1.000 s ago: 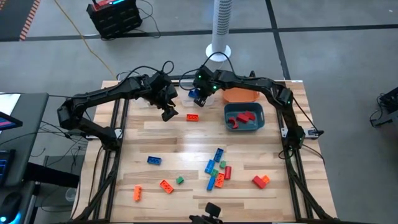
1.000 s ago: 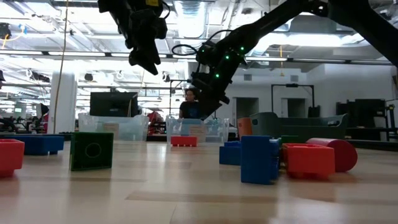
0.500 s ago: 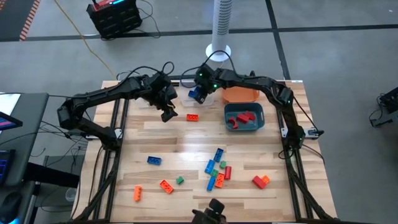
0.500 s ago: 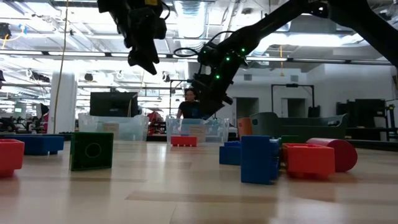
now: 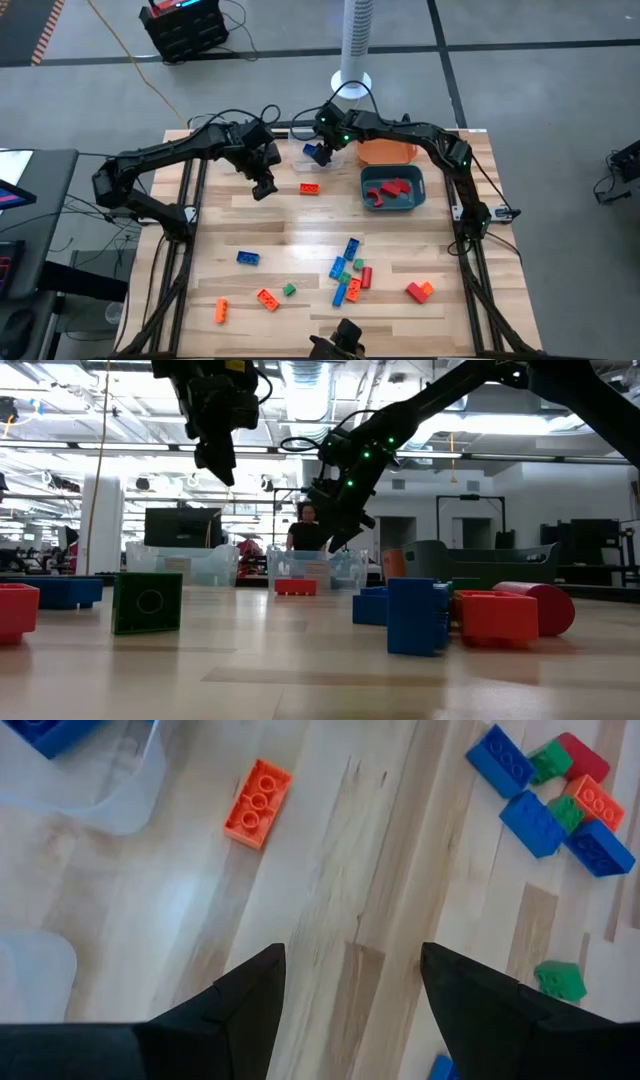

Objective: Sort blocks
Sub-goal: Put the orange game piece into the orange bin

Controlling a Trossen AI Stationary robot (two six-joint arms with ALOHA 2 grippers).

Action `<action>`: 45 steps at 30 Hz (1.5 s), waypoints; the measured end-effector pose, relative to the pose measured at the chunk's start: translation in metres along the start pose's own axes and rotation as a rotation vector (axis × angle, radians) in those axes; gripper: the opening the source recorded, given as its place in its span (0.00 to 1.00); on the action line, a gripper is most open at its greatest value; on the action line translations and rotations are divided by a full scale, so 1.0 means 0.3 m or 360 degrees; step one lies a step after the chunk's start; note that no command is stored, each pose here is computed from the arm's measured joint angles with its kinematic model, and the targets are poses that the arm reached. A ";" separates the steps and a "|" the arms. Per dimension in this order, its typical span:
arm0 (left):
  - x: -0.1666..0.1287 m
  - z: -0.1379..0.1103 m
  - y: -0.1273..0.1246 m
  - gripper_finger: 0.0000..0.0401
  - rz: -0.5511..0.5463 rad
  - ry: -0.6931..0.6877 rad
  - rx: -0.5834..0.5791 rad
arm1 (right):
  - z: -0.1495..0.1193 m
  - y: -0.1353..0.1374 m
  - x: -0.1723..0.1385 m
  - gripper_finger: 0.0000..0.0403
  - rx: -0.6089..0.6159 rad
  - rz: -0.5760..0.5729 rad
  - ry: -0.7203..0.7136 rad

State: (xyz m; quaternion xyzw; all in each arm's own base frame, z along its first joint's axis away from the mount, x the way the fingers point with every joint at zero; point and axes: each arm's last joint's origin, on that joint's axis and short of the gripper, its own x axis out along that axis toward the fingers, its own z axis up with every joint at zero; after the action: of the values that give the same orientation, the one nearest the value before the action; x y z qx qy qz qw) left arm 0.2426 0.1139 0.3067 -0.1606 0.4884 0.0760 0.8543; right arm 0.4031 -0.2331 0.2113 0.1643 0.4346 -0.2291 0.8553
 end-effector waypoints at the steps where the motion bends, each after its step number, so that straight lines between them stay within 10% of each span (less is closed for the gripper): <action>1: 0.000 -0.002 0.000 0.57 -0.0001 0.0010 0.0000 | 0.000 0.000 0.000 0.59 0.0000 0.0000 0.0001; 15: 0.032 -0.029 -0.005 0.57 -0.0171 0.0204 0.0233 | -0.026 0.228 -0.153 0.59 -0.0348 0.0159 0.0014; 24: 0.071 -0.019 -0.004 0.57 -0.0180 0.0245 0.0135 | -0.153 0.392 -0.067 0.59 -0.0424 0.0307 -0.0031; 45: -0.022 -0.107 -0.039 0.57 -0.0154 0.0493 0.0149 | -0.220 0.305 0.041 0.57 -0.0506 0.0287 -0.0284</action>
State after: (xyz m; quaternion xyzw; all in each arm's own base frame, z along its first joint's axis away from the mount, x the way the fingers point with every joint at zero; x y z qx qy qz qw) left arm 0.2165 0.0920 0.2995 -0.1538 0.6089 -0.0137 0.7781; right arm 0.4142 -0.1275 0.1711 0.0446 0.3714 -0.0937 0.9226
